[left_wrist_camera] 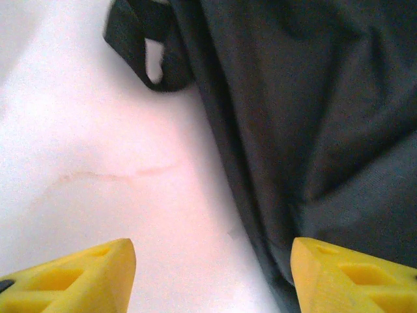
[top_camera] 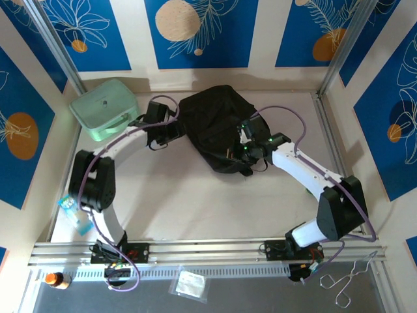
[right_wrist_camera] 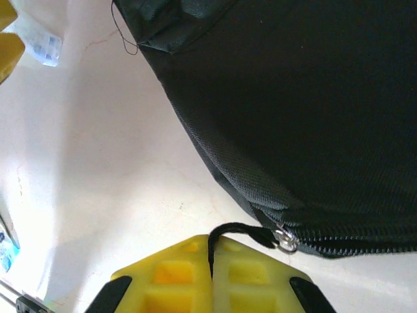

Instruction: Pack the student bag

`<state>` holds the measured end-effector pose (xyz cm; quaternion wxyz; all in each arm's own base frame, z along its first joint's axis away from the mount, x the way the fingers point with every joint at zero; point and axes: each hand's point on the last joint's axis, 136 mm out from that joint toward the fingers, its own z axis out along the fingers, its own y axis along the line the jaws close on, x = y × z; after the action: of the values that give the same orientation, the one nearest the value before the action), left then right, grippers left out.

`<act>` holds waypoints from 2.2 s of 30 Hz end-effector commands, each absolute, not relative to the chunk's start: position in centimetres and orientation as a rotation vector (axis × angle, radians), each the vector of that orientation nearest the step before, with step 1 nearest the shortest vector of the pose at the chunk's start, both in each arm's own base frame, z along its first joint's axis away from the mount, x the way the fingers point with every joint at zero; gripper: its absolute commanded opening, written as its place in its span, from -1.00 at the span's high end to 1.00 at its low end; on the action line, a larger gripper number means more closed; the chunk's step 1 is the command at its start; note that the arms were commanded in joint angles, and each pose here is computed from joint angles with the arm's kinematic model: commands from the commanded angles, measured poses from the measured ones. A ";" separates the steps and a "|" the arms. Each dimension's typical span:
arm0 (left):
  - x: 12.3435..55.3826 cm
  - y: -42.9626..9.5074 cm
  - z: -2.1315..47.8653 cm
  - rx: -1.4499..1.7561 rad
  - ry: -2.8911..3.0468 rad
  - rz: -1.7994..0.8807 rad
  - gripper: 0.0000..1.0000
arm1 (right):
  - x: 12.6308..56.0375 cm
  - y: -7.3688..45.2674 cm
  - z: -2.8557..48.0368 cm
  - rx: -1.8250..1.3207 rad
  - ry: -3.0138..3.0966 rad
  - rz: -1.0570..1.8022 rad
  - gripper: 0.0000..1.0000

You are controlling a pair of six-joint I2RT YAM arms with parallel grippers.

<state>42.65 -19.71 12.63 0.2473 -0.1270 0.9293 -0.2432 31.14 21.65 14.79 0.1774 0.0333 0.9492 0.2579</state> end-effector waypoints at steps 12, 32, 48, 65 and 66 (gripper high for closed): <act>36.2 -32.7 9.9 -0.604 2.577 -1.090 -0.21 | 30.5 22.9 15.0 0.042 2.679 0.807 1.00; 38.6 -30.6 6.3 -0.617 2.614 -0.935 1.00 | 28.8 17.1 11.8 0.300 2.746 0.586 1.00; 39.3 -27.1 5.0 -0.510 2.664 -0.795 1.00 | 29.1 10.2 10.5 0.630 2.695 0.321 1.00; 43.6 -18.8 7.6 -0.479 2.630 -0.549 0.40 | 32.1 17.4 13.3 0.311 2.681 0.623 1.00; 43.5 -18.1 8.0 -0.507 2.608 -0.560 0.31 | 32.4 18.5 13.4 0.295 2.683 0.671 1.00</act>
<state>43.12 -23.70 7.53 0.1786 -0.1433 0.9364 -0.2661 31.76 16.24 12.49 0.1860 0.1306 0.9523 0.2034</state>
